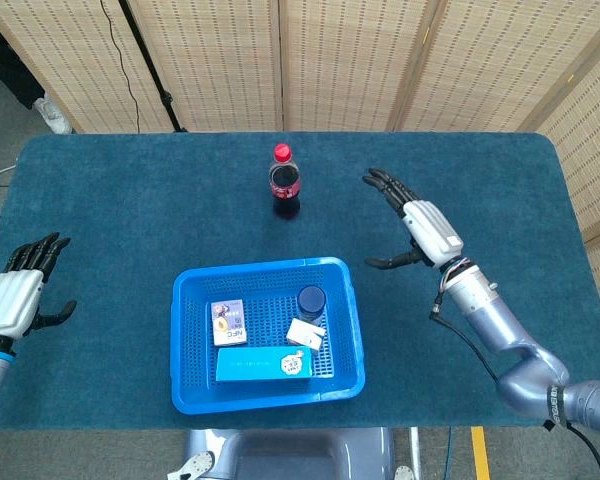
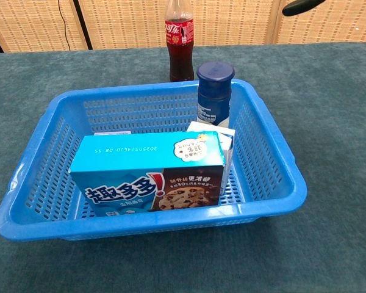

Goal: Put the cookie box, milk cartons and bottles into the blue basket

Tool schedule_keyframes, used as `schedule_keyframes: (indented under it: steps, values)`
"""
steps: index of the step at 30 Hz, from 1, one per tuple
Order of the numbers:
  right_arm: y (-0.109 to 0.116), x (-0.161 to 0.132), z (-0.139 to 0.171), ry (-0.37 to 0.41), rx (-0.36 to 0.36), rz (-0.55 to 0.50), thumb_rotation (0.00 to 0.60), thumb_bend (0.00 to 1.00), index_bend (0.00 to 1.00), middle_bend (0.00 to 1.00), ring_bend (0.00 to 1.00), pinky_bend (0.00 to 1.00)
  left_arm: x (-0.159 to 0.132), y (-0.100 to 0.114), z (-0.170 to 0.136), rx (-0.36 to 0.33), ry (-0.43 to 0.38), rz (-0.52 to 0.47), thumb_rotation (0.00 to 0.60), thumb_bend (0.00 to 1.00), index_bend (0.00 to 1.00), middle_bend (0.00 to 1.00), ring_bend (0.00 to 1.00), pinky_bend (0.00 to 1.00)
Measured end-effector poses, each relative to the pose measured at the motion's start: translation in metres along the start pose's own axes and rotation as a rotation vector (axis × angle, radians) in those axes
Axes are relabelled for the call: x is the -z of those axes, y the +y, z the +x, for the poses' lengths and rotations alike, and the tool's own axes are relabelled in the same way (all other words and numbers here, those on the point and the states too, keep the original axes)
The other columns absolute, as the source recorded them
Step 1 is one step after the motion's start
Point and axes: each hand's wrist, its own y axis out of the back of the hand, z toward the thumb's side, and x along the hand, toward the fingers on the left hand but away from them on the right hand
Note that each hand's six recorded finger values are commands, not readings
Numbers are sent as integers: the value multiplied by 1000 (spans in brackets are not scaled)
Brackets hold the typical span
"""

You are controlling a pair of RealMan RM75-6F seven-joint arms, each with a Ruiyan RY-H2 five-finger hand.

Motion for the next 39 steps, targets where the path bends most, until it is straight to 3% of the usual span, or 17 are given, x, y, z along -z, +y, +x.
schedule_keyframes:
  steps: [6,13,21,29,36,39]
  values:
    - [10,30,-32,-85,24,-48,600,0,0,0,0,4,0,-3,2,8,5,11,600,291,0,0,0,0]
    - [-11,41,-80,-129,-24,-202,600,0,0,0,0,0,-1,-6,5,18,13,23,600,291,0,0,0,0]
    - [-45,35,-125,-141,-89,-294,600,0,0,0,0,0,2,-9,9,21,33,34,600,291,0,0,0,0]
    - [-77,9,-157,-111,-156,-315,600,0,0,0,0,0,4,-13,14,31,52,48,600,291,0,0,0,0]
    - [-94,-3,-177,-123,-167,-287,600,0,0,0,0,4,4,-14,15,31,60,50,600,291,0,0,0,0]
    - [-98,-2,-183,-140,-149,-287,600,0,2,14,20,110,5,-13,15,27,67,49,600,290,0,0,0,0]
